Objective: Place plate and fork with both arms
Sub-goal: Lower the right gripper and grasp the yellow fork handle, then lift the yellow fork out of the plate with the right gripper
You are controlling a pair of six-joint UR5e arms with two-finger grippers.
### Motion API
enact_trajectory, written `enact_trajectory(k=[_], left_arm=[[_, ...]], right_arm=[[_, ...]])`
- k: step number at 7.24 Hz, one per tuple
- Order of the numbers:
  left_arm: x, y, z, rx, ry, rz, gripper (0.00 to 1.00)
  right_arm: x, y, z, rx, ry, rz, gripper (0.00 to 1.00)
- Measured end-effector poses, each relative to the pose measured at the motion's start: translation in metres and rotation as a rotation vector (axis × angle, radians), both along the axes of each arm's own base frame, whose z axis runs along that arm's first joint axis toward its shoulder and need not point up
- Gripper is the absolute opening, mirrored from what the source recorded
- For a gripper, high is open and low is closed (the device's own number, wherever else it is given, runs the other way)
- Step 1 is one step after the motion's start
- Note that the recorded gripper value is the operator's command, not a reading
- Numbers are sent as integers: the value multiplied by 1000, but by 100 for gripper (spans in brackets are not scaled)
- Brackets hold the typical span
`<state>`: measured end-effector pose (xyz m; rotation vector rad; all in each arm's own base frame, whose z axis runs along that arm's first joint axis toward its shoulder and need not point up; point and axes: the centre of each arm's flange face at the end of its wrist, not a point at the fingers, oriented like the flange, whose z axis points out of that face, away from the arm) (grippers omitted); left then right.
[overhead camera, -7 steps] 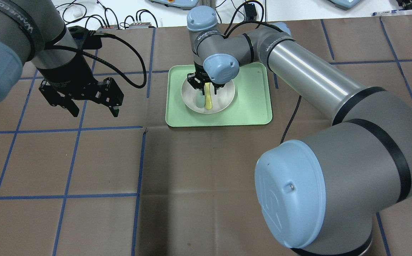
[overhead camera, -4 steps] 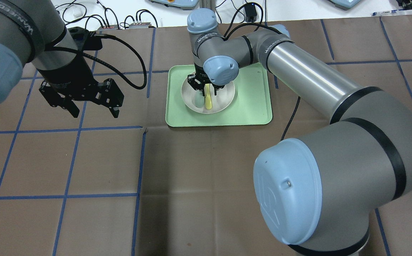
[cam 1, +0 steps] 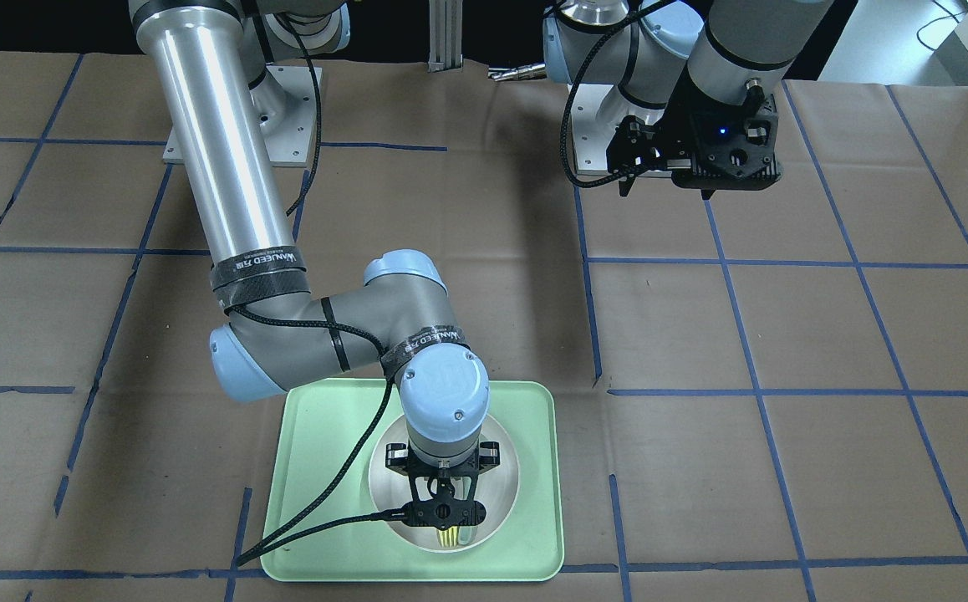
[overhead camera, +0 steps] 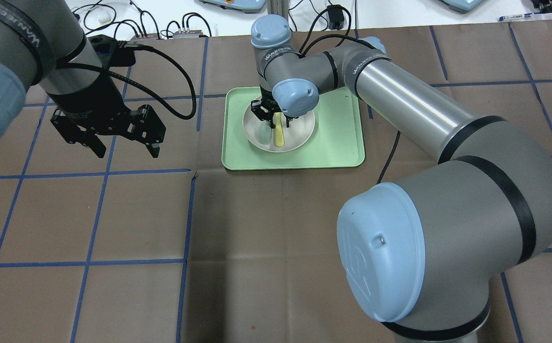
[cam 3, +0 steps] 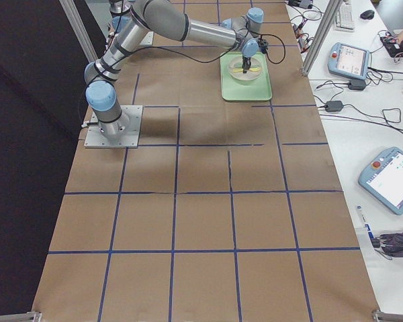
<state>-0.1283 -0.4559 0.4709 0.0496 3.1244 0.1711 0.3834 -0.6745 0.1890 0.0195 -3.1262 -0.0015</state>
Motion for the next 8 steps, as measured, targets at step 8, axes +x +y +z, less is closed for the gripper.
enact_trajectory(k=[8], left_arm=[[1, 8, 7, -15, 0, -8, 100]], right_arm=[[-1, -3, 10, -17, -6, -7, 4]])
